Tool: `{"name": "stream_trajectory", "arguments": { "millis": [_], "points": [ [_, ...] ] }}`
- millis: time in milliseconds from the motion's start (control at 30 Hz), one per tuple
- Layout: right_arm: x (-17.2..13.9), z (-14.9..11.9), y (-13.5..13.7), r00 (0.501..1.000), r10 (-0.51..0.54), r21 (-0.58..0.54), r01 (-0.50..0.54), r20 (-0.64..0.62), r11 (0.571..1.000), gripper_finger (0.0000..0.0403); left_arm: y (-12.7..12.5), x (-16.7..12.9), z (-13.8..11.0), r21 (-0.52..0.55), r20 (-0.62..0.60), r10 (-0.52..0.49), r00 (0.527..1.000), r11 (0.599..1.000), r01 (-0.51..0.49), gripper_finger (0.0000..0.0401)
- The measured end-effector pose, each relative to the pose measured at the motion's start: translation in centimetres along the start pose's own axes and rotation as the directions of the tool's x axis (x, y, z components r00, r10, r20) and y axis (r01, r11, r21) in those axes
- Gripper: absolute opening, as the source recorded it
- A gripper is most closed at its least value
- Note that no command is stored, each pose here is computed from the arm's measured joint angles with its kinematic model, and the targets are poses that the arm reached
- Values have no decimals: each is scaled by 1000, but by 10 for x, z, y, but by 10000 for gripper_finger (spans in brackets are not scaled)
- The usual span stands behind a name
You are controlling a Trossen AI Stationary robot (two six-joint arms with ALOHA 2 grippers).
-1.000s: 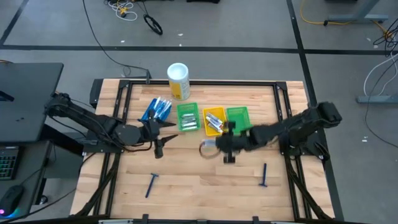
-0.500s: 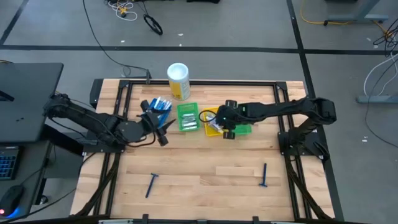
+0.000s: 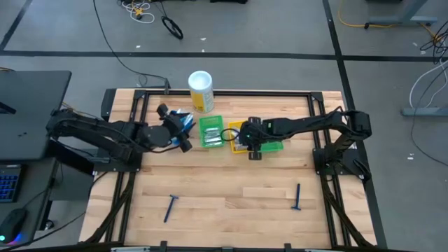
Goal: Pick & Place Travel size toiletries
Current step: Put the toothpaste into the yellow bin, then put the razor into the right green bin
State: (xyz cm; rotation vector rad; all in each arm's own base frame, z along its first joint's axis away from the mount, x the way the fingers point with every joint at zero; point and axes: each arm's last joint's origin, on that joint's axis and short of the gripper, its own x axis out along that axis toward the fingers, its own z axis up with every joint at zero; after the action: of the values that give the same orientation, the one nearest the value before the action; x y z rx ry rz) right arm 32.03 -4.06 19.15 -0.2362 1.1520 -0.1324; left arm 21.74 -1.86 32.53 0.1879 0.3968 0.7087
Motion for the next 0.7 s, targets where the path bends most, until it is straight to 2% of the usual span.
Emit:
{"name": "stream_trajectory", "arguments": {
  "millis": [167,300,400,467,533,567,633,700],
  "points": [
    [-4,2,4,1000,1,28,-1,17,1000,204,3,5,-2,-24,-28,-59,998,998,58,200],
    [-22,1,14,999,20,107,-23,27,994,206,5,8,-3,-24,-42,-57,998,998,56,200],
    [-40,-7,25,999,47,224,-41,-24,974,206,7,10,-3,-21,-50,-44,998,999,43,200],
    [-53,-15,33,993,82,354,-49,-79,934,206,8,11,-3,-23,-52,-37,998,999,36,200],
    [-65,-26,42,976,156,522,-53,-155,851,206,9,12,-4,-25,-55,-31,998,999,29,200],
    [-70,-30,46,961,203,614,-45,-190,788,206,10,12,-4,-25,-56,-28,998,999,27,200],
    [-78,-39,56,918,300,778,14,-259,629,206,11,13,-4,-26,-59,-23,998,999,22,200],
    [-84,-45,67,872,362,864,123,-329,488,206,11,13,-4,-23,-63,-21,998,1000,19,200]
  ]
}}
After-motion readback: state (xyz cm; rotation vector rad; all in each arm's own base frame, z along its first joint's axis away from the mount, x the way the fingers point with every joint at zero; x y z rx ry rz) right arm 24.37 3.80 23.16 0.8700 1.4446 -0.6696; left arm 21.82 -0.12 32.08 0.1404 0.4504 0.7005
